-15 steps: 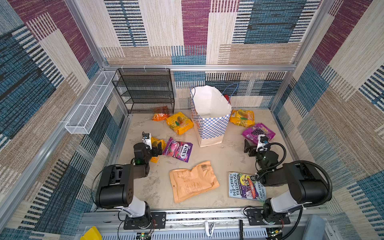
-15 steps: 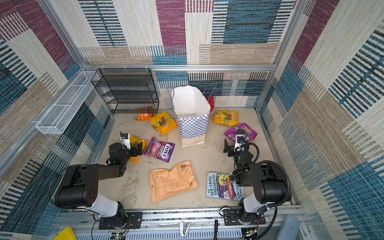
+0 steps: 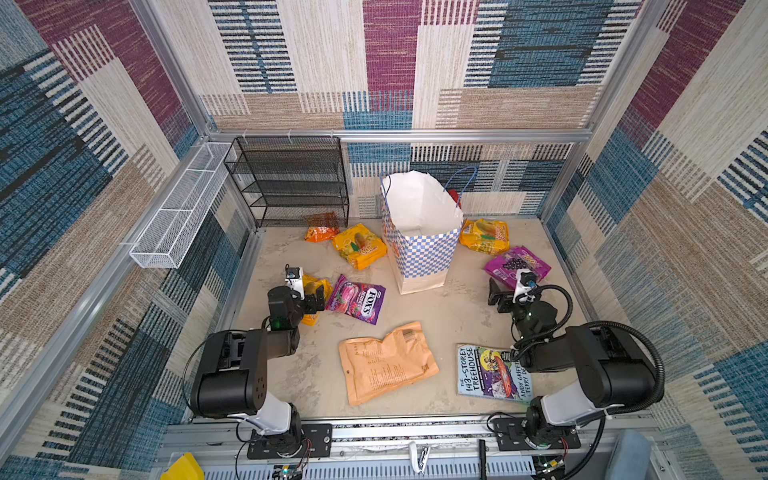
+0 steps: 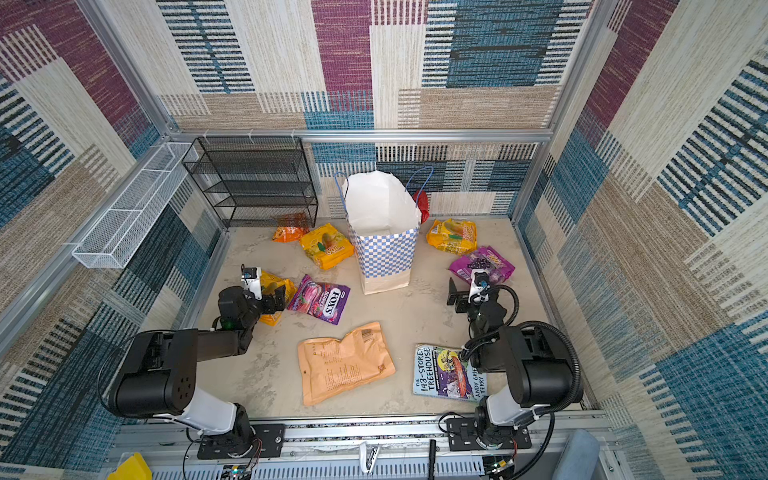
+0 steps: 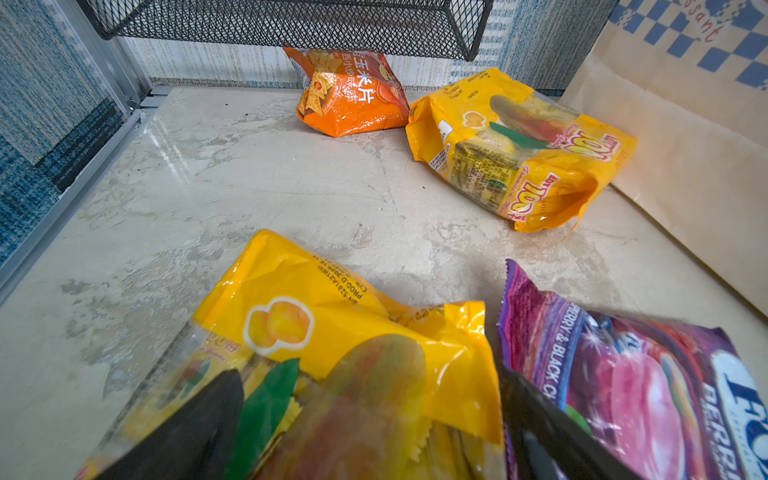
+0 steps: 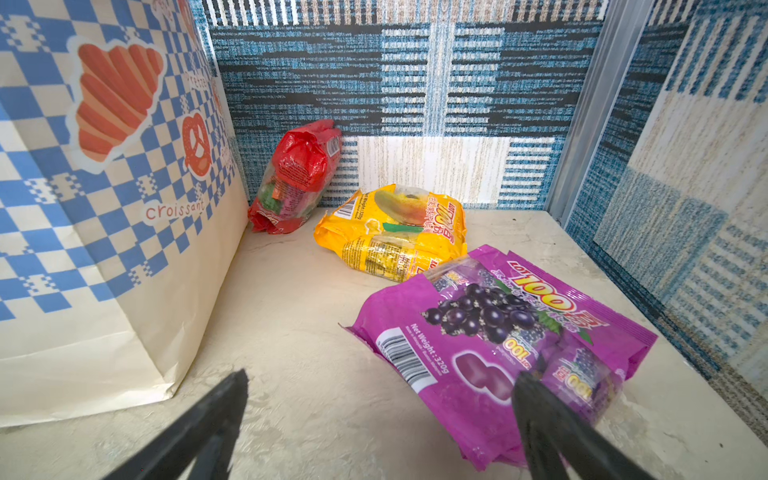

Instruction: Place the snacks into the paper bag

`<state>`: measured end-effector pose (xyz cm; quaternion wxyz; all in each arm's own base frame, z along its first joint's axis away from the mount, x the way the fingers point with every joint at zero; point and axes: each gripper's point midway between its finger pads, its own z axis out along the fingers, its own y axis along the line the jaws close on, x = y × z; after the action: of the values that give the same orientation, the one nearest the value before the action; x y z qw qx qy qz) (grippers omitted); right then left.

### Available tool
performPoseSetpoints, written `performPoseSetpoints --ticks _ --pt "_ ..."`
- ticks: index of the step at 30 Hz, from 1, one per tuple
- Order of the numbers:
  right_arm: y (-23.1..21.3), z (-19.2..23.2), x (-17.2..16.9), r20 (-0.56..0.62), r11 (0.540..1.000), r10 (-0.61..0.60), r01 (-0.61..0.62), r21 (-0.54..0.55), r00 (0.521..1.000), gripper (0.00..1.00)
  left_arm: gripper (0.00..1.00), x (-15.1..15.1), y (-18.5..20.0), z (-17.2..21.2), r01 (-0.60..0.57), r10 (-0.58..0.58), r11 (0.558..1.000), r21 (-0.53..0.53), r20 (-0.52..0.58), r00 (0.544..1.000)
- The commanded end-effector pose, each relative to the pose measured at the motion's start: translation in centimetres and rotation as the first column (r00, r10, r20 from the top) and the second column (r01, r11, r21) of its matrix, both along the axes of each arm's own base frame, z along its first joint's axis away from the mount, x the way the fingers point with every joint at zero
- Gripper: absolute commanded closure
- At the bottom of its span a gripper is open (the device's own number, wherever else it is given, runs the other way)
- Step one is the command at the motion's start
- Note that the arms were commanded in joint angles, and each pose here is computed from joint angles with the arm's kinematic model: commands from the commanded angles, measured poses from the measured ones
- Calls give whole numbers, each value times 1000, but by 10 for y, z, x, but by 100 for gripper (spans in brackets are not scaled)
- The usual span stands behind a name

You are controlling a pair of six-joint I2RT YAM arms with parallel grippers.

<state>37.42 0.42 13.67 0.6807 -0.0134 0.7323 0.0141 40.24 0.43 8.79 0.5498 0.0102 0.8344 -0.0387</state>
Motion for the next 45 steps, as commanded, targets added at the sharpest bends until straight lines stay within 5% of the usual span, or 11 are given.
performPoseSetpoints --ticks 1,15,21,23,26,27,29,33,35,40,45 --pt "0 6 2 22 1000 2 -2 6 1000 0 1 2 -2 6 17 -17 1000 6 25 1000" --pt "-6 10 2 30 999 -30 29 21 999 0 1 2 -1 7 10 -10 1000 1 26 1000" --pt "-27 61 4 31 981 -156 152 123 987 0 0 -19 24 58 -236 235 971 32 27 972" --pt "-36 85 -1 40 952 -217 202 232 975 0 1 -37 36 82 -396 391 910 -127 -64 918" --pt "-55 96 -4 -47 876 -337 331 350 940 0 1 -55 23 109 -400 385 861 -314 -111 916" --pt "-61 95 -6 -83 846 -370 372 383 925 0 1 -61 21 111 -419 400 818 -394 -133 907" --pt "-66 95 -10 -156 795 -401 427 432 903 0 0 -87 15 100 -520 433 656 -547 -292 853" --pt "-41 107 -18 -178 787 -265 319 528 948 0 1 -111 -39 113 -339 150 638 -691 -320 936" --pt "-25 116 -24 -155 789 -174 232 570 972 0 1 -133 -61 104 -350 45 625 -698 -415 909" --pt "-6 113 -33 -207 798 -68 178 576 976 0 0 -191 -101 70 -397 -48 672 -626 -571 819" --pt "14 103 -38 -261 823 45 112 557 964 0 0 -212 -130 46 -408 -88 696 -591 -634 768"
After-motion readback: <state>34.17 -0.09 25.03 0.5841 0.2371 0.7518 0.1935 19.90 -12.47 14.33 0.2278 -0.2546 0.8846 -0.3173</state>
